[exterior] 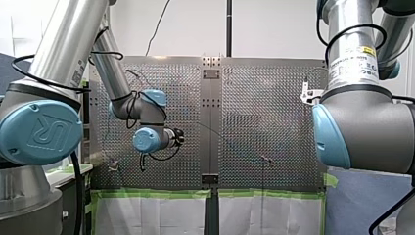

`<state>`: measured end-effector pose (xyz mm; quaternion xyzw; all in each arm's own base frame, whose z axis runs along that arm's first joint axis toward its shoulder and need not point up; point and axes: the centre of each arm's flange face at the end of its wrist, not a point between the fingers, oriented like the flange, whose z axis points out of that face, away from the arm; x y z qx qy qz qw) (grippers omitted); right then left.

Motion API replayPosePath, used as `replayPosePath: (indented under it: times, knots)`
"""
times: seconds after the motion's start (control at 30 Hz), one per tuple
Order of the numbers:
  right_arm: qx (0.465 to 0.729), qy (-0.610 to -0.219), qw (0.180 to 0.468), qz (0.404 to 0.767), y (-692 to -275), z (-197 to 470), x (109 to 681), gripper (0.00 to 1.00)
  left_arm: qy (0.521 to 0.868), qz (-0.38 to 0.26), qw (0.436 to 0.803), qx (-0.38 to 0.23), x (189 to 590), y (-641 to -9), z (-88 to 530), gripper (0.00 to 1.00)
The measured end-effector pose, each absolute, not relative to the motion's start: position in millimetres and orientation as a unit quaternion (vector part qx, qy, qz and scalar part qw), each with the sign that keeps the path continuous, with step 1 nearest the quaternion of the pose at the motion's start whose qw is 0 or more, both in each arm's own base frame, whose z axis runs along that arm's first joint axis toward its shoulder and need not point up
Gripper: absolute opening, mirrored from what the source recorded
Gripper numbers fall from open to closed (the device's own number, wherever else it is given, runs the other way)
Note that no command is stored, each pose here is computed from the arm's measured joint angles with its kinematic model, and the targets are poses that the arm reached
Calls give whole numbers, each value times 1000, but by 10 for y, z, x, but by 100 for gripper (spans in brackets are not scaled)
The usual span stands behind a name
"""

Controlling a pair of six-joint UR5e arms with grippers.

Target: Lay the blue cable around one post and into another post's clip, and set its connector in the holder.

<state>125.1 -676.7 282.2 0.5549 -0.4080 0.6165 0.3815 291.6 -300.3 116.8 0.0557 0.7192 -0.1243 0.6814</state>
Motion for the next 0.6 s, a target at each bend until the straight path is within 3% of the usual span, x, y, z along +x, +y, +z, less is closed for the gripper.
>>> replayPosePath:
  times: [0.6]
  knots:
    - [555,-408,382,617,-6767,2822,1251,100,722,-114,679,66,2950,-2978,1165,100]
